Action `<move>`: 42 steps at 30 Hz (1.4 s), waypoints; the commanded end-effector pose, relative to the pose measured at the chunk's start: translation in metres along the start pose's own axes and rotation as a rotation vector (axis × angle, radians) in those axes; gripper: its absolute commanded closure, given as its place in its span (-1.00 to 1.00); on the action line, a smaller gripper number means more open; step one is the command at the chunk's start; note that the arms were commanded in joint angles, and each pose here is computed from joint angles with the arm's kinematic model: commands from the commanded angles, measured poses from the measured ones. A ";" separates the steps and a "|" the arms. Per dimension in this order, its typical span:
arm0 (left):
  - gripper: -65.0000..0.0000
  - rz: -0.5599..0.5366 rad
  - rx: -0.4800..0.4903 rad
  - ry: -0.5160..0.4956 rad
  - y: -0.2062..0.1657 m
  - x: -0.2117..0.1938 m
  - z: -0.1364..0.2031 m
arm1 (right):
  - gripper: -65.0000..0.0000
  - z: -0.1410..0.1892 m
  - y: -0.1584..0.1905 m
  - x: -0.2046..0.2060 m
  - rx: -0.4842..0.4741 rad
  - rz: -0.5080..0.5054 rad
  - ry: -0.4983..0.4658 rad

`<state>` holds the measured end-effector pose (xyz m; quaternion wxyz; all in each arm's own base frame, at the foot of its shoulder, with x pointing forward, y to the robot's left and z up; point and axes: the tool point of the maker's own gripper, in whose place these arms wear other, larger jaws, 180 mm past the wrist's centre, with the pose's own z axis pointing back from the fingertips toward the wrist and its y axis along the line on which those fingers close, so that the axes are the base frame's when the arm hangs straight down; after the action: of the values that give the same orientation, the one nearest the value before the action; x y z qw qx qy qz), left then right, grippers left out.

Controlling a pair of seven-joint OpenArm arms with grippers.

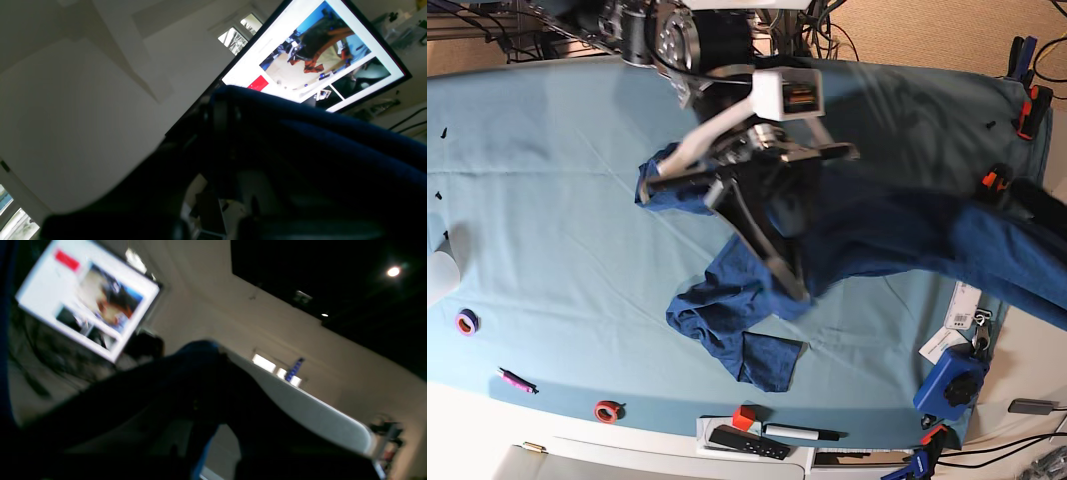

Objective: Layout the t-shirt on the table in an organized manner, then fold the t-shirt properly
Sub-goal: 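Lift the shirt high with both grippers and sweep it across the table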

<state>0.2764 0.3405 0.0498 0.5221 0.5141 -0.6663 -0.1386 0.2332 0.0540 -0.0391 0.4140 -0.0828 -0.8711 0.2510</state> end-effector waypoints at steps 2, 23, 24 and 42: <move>1.00 -0.025 0.035 -0.043 0.011 0.011 -0.001 | 1.00 -0.010 -0.007 0.024 -0.026 -0.055 -0.088; 1.00 -0.012 -0.035 0.002 -0.001 -0.010 -0.013 | 1.00 -0.036 -0.014 0.113 -0.019 -0.275 -0.415; 1.00 -0.012 -0.035 0.000 -0.001 -0.010 -0.013 | 1.00 -0.036 -0.014 0.116 -0.012 -0.282 -0.427; 1.00 -0.020 -0.047 -0.017 -0.003 -0.007 -0.013 | 1.00 -0.054 -0.025 0.078 -0.102 -0.094 -0.226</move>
<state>0.2927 0.3518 0.0320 0.5533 0.4923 -0.6523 -0.1616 0.2325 0.0845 0.0442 0.3400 -0.0386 -0.9158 0.2103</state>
